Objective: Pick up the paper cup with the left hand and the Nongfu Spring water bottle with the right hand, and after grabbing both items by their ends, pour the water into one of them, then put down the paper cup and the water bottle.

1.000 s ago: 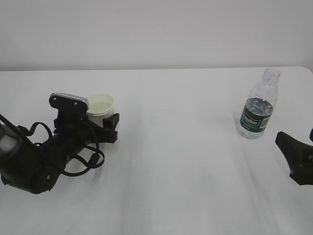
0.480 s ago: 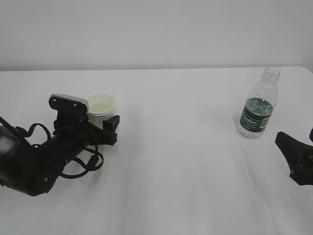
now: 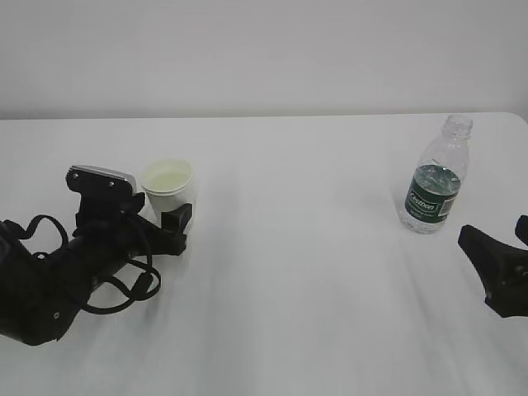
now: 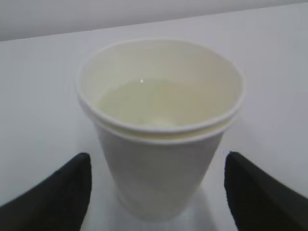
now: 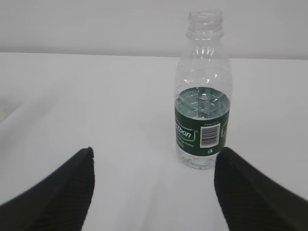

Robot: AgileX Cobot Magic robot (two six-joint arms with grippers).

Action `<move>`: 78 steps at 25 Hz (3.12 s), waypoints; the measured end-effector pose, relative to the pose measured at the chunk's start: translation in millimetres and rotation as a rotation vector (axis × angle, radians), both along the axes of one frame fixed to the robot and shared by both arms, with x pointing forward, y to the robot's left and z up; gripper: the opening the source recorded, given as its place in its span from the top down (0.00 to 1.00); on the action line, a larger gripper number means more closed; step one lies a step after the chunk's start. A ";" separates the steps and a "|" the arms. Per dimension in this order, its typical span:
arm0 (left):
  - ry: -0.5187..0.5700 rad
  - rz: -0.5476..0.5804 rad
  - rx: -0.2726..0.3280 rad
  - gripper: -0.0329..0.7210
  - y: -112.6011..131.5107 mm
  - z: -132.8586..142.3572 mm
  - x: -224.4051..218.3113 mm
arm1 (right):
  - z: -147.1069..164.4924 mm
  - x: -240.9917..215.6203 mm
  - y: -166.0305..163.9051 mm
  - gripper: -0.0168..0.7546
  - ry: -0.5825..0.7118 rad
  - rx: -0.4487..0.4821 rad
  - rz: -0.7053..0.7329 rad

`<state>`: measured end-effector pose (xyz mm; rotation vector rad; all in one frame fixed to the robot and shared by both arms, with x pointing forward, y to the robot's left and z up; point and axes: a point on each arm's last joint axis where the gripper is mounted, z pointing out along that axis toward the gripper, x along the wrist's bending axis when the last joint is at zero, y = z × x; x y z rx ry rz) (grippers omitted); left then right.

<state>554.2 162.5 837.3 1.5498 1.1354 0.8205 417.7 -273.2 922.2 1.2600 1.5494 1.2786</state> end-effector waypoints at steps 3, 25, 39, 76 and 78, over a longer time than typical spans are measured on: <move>0.015 -0.007 -0.003 0.12 1.0 -1.4 -4.2 | -0.1 -0.3 1.0 0.21 0.000 -0.003 0.012; -0.068 -0.005 -0.099 0.14 18.8 66.0 -44.0 | 24.8 -7.2 5.9 0.21 -0.138 0.006 0.071; -0.286 -0.053 -0.184 0.17 20.3 135.4 -55.4 | 52.4 19.6 4.5 0.21 -0.199 0.075 0.034; -0.262 -0.033 -0.173 0.18 68.5 249.3 -154.0 | 186.7 -54.0 -21.4 0.21 -0.201 -0.076 -0.202; -0.258 -0.048 -0.155 0.18 70.7 251.4 -161.4 | 188.4 -65.0 -23.1 0.21 -0.203 -0.078 -0.215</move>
